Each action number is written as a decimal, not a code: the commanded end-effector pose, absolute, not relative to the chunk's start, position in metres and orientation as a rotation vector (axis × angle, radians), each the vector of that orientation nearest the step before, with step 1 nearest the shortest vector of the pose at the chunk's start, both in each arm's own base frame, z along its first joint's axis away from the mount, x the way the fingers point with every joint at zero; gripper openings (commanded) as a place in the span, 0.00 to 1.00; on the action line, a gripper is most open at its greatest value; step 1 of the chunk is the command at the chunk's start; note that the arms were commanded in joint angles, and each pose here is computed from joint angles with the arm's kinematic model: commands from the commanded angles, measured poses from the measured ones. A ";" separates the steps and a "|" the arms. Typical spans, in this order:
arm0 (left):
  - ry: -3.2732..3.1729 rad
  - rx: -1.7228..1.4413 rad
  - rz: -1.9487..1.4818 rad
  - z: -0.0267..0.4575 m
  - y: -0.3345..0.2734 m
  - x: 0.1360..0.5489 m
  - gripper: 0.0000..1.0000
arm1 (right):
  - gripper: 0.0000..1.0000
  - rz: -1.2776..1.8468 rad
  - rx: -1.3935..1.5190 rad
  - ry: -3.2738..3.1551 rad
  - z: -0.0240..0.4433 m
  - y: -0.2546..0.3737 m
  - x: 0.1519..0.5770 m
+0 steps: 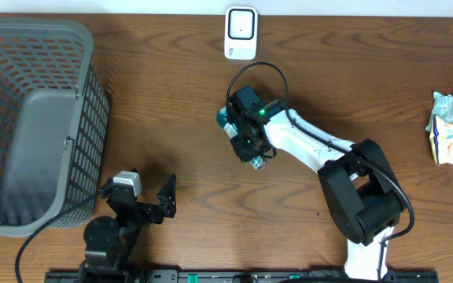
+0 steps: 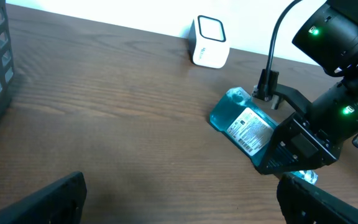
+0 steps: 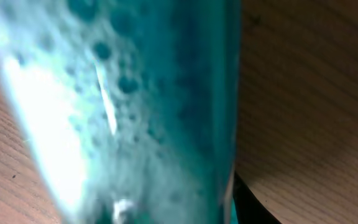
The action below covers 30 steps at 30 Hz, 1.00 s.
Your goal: Scan the item barcode
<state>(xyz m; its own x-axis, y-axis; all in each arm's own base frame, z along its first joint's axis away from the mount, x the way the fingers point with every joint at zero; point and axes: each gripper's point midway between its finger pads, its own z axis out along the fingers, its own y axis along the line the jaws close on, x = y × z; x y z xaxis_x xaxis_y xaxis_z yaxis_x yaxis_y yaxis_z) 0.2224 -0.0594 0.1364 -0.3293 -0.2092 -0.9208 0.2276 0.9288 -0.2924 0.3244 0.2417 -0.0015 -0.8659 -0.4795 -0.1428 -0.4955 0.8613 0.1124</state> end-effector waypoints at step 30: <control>1.887 0.014 -0.452 0.125 -0.061 0.221 0.98 | 0.01 2.054 -0.987 2.176 0.116 0.310 0.274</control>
